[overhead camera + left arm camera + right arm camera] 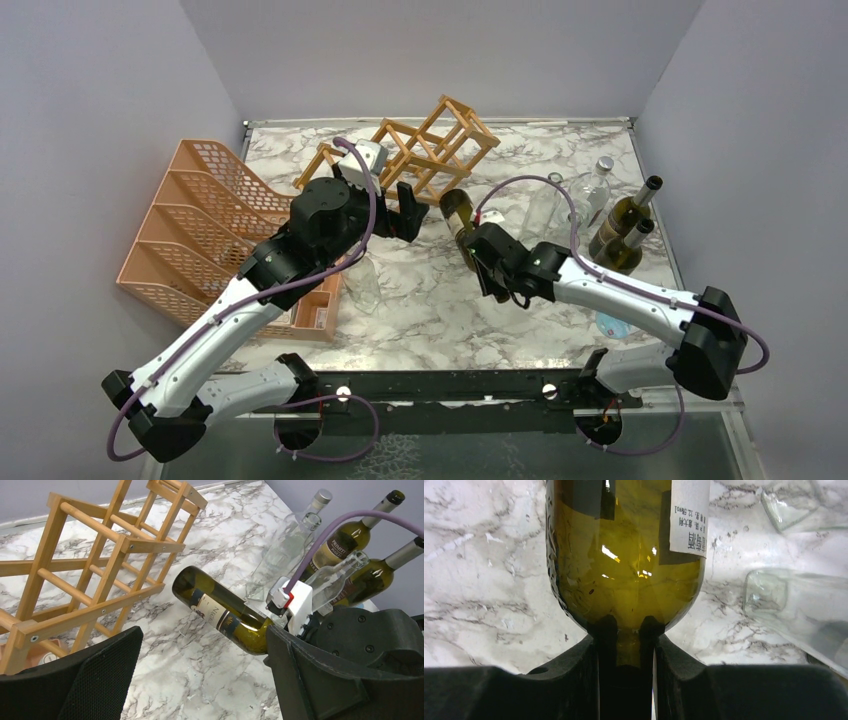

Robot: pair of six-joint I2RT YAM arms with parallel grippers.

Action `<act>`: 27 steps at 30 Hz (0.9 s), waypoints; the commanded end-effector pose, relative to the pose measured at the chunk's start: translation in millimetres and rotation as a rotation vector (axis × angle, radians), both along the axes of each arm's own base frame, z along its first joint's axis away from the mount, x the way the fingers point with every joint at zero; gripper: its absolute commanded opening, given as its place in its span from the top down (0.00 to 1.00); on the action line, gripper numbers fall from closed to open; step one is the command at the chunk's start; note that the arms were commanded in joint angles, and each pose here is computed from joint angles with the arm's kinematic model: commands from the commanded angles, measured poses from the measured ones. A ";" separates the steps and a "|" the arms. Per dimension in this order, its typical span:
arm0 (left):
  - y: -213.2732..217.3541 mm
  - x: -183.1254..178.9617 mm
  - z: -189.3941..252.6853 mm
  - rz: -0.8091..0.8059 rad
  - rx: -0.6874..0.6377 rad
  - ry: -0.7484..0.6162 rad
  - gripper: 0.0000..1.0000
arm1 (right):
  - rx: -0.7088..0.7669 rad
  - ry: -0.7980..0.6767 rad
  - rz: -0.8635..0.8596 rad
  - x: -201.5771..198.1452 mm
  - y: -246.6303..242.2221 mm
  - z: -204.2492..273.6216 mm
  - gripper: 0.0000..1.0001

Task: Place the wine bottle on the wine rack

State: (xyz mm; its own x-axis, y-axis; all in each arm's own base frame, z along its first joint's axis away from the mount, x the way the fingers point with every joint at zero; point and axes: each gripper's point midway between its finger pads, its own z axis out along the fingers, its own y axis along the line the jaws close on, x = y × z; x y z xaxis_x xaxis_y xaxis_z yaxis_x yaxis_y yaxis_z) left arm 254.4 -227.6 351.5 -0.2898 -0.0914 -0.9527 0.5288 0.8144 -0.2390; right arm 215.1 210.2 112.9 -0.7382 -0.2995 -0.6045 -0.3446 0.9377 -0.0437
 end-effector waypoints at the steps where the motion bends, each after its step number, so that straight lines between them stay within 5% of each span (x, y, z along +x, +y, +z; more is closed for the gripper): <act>1: 12.1 4.6 11.7 0.067 0.009 -0.014 0.01 | 0.156 -0.181 -0.042 45.3 36.4 49.1 0.99; 19: 19.7 2.1 14.6 0.095 -0.007 -0.012 0.01 | 0.250 -0.185 0.072 82.2 61.2 36.6 0.99; 27: 18.5 1.0 17.3 0.085 -0.013 -0.014 0.01 | 0.308 -0.299 0.198 105.0 83.0 43.5 0.99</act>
State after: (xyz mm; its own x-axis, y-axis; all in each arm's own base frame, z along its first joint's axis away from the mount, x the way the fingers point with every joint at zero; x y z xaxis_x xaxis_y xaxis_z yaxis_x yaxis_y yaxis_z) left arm 259.1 -211.8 345.4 -0.3031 -0.0813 -0.9495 0.4525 0.8646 -0.2185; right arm 280.0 251.8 106.0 -0.6601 -0.2786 -0.6976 -0.4426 0.8946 0.0616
